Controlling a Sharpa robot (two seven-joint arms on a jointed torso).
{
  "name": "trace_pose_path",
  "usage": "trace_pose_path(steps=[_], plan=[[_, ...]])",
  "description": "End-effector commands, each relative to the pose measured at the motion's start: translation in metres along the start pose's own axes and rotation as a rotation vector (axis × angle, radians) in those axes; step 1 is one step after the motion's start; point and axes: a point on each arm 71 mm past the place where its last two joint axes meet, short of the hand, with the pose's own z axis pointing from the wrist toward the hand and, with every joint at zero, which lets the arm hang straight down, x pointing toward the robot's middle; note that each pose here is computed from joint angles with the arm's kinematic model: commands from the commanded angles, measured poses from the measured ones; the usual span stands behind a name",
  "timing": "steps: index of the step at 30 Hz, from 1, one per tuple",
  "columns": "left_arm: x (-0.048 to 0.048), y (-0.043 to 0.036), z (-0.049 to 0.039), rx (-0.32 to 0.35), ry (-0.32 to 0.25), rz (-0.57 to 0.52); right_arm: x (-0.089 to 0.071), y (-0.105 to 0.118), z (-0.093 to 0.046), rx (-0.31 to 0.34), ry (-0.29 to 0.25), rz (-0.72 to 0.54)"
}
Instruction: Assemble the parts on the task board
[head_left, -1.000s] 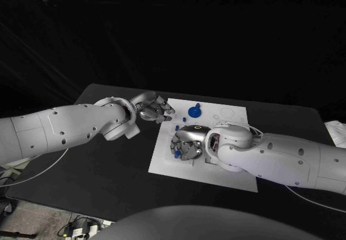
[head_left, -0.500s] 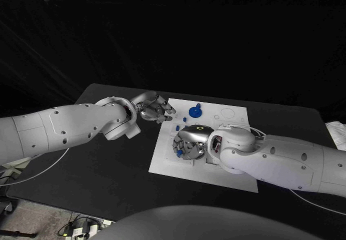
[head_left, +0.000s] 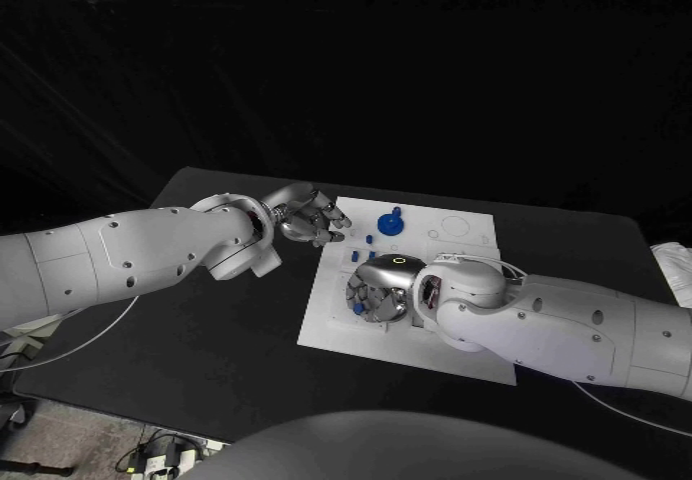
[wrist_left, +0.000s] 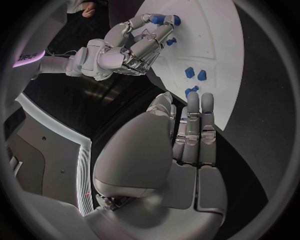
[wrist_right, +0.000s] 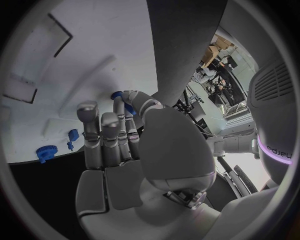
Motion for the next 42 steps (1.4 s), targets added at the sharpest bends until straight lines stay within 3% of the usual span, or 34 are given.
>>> trace_pose_path(steps=[1,28,35,42], plan=[[0.0015,-0.0011,0.0002,0.0,0.015,-0.008,0.004,0.0,0.001,-0.002,-0.005,-0.02],[0.003,-0.0004,0.0004,-0.014,0.032,-0.01,0.009,-0.005,-0.007,0.026,0.014,-0.042],[0.0026,0.0004,-0.0004,-0.017,0.032,-0.01,-0.002,-0.005,-0.021,0.005,-0.075,-0.044],[0.0011,0.002,-0.002,-0.02,0.027,-0.01,-0.038,-0.006,-0.053,-0.043,-0.243,-0.024]])
